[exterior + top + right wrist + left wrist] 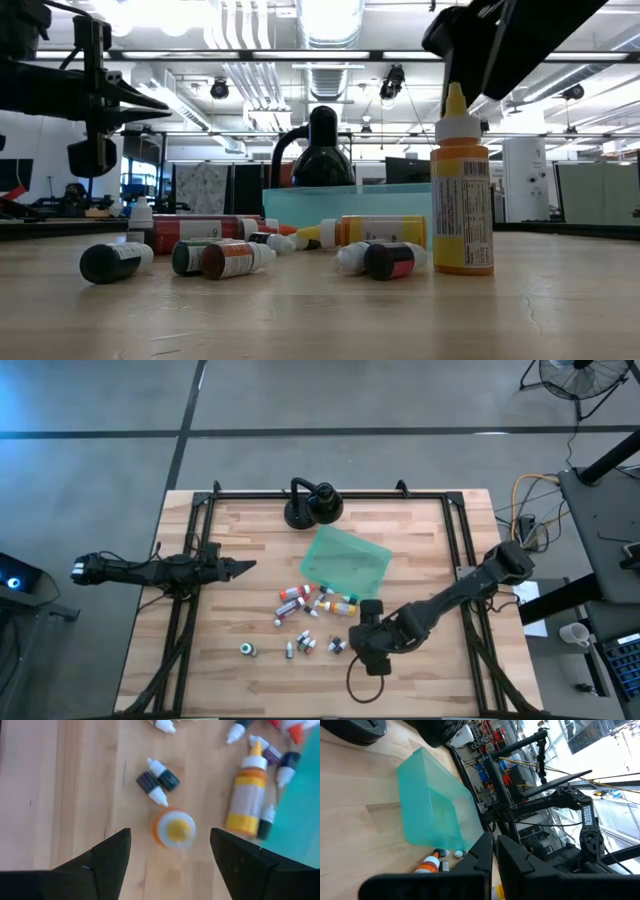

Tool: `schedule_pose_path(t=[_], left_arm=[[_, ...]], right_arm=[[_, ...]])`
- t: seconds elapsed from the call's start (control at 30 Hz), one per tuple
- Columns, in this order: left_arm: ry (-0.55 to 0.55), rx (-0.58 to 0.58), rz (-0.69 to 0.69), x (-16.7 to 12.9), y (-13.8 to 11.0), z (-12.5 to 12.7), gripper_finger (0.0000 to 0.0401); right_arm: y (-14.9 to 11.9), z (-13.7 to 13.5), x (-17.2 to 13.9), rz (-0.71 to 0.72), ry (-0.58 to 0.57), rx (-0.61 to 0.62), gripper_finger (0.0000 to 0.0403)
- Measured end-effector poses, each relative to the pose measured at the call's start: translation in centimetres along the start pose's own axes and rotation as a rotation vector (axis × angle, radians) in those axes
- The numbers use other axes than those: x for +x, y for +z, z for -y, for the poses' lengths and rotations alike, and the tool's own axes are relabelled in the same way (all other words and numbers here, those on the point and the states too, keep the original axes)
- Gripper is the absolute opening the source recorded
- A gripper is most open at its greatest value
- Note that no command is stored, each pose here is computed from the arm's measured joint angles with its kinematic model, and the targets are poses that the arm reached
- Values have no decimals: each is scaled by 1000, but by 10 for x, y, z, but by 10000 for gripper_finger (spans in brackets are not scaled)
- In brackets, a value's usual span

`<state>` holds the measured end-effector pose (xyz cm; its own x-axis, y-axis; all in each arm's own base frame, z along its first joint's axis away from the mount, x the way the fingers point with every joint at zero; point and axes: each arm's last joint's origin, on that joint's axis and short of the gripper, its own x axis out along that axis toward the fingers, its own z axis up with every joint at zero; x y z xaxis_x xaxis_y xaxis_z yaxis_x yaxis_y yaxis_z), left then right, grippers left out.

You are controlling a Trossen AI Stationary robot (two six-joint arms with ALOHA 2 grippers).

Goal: Pick & Place food coloring
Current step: Put the large yellow food coloring bottle into the bin

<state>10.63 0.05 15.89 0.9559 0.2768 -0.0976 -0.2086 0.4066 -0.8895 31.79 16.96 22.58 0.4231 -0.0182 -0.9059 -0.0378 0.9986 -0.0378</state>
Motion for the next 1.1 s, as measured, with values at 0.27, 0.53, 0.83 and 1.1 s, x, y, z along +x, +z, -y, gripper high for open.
schedule_pose_path(t=[0.27,0.53,0.83,1.1], left_arm=[[0,0,-2,0,0,0,0],[-6,11,-20,0,-1,0,0],[-6,23,-20,0,-1,0,0],[-6,25,-20,0,-1,0,0]], right_arm=[[2,-3,15,-7,9,-14,234],[3,3,16,-15,1,67,202],[4,9,20,-47,7,78,158],[3,11,21,-56,13,83,128]])
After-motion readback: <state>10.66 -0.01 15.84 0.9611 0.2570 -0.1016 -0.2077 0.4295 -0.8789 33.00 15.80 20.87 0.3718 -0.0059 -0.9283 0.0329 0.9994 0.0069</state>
